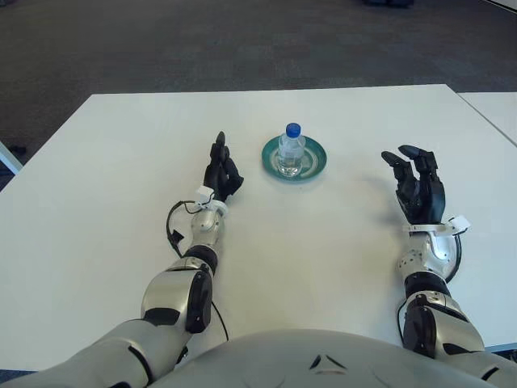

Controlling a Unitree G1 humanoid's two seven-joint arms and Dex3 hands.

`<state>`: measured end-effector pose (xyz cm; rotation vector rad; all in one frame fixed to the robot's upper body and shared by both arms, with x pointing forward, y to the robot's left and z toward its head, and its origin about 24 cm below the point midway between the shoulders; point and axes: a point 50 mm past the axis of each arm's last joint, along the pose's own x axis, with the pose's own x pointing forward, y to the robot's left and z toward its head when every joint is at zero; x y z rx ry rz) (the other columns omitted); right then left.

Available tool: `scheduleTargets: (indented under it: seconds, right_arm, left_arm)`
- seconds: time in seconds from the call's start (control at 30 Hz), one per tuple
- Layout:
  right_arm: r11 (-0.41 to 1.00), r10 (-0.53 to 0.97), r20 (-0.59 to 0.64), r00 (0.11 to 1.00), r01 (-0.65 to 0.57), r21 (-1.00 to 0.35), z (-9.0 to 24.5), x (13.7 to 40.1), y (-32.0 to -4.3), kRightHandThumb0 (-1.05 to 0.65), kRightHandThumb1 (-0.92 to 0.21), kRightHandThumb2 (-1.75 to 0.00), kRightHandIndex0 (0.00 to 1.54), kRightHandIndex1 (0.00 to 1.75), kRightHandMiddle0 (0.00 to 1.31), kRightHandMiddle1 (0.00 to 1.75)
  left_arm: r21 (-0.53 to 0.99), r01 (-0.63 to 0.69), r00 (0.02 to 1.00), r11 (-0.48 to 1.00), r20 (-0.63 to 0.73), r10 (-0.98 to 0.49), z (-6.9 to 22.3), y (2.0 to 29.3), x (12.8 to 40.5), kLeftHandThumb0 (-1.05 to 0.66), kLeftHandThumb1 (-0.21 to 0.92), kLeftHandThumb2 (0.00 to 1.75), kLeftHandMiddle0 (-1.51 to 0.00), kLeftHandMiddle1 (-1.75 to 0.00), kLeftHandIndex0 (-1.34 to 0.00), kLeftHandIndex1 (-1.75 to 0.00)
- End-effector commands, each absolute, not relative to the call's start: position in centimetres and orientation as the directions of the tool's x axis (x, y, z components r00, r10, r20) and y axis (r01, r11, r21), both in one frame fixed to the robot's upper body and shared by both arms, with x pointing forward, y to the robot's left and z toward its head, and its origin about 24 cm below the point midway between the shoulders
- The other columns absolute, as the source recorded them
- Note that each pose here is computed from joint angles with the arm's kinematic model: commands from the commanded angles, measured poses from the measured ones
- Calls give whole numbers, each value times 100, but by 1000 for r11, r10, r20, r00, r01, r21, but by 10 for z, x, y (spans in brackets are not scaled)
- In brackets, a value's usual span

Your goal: Put the bottle into the plate.

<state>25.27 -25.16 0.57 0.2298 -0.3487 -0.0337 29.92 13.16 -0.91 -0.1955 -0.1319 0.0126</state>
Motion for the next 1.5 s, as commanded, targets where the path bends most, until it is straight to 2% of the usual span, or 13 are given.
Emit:
scheduleTargets:
  seconds: [0.0,0.07,0.1,0.17,0.2,0.27,0.37,0.63,0.93,1.03,1.2,1.3,1.47]
  right_arm:
    - [955,-118,134,984,76,286,-39,214,-247,-90,-92,-45,43,88,30,114]
    - [955,-123,130,984,82,286,-38,216,-248,-90,-92,-44,43,89,31,114]
    - [955,-126,128,984,85,286,-37,217,-248,-90,-92,-44,43,89,31,114]
    - [954,-128,125,984,88,286,-37,218,-247,-90,-92,-43,43,90,33,115]
    - [954,-126,127,984,85,289,-35,220,-246,-90,-92,-43,44,90,33,115]
    - [954,-119,137,983,75,291,-32,227,-239,-90,-92,-42,45,91,35,116]
    - [957,-117,128,985,77,279,-31,234,-236,-85,-92,-46,48,94,39,119]
    - [958,-100,234,967,31,285,-17,247,-209,-81,-92,-46,51,104,43,125]
    - [976,-26,240,970,-27,215,-16,248,-210,-83,-92,-44,46,103,37,123]
    - [967,46,248,968,-106,233,-17,249,-209,-77,-92,-41,43,95,32,121]
    - [933,150,236,960,-216,287,-22,249,-210,-71,-89,-44,41,68,23,110]
    - [914,187,230,955,-255,315,-22,250,-212,-71,-90,-43,39,56,16,107]
    - [914,200,275,940,-280,293,-8,257,-200,-71,-92,-43,38,48,13,105]
  left_arm:
    - [-246,-77,996,966,24,86,-30,131,284,-105,92,111,-6,-2,0,-26]
    - [-266,-132,990,955,20,142,-29,123,284,-105,92,111,-13,-3,0,-39]
    - [-272,-161,985,949,12,171,-29,121,283,-105,92,109,-19,-21,-2,-56]
    - [-267,-212,976,940,-8,217,-32,121,280,-104,92,106,-25,-75,-5,-106]
    - [-255,-261,965,931,-51,257,-36,123,278,-101,92,104,-31,-90,-11,-117]
    - [-227,-334,942,915,-111,317,-42,127,276,-81,92,86,-60,-140,-38,-151]
    - [-198,-376,924,905,-149,352,-43,125,276,-64,92,74,-83,-163,-60,-167]
    - [-185,-406,908,895,-190,372,-44,123,279,-50,91,61,-112,-174,-87,-174]
    - [-209,-363,929,908,-154,336,-37,105,275,-47,89,60,-118,-175,-93,-175]
    - [-208,-325,942,922,-160,296,-38,103,272,-49,91,62,-112,-175,-88,-175]
    - [-196,-272,958,942,-152,245,-37,100,267,-60,92,80,-83,-175,-61,-170]
    - [-173,-233,968,957,-137,211,-36,98,265,-64,92,85,-65,-153,-47,-154]
    - [-116,-145,986,983,-98,134,-36,100,261,-63,92,78,-53,-125,-36,-138]
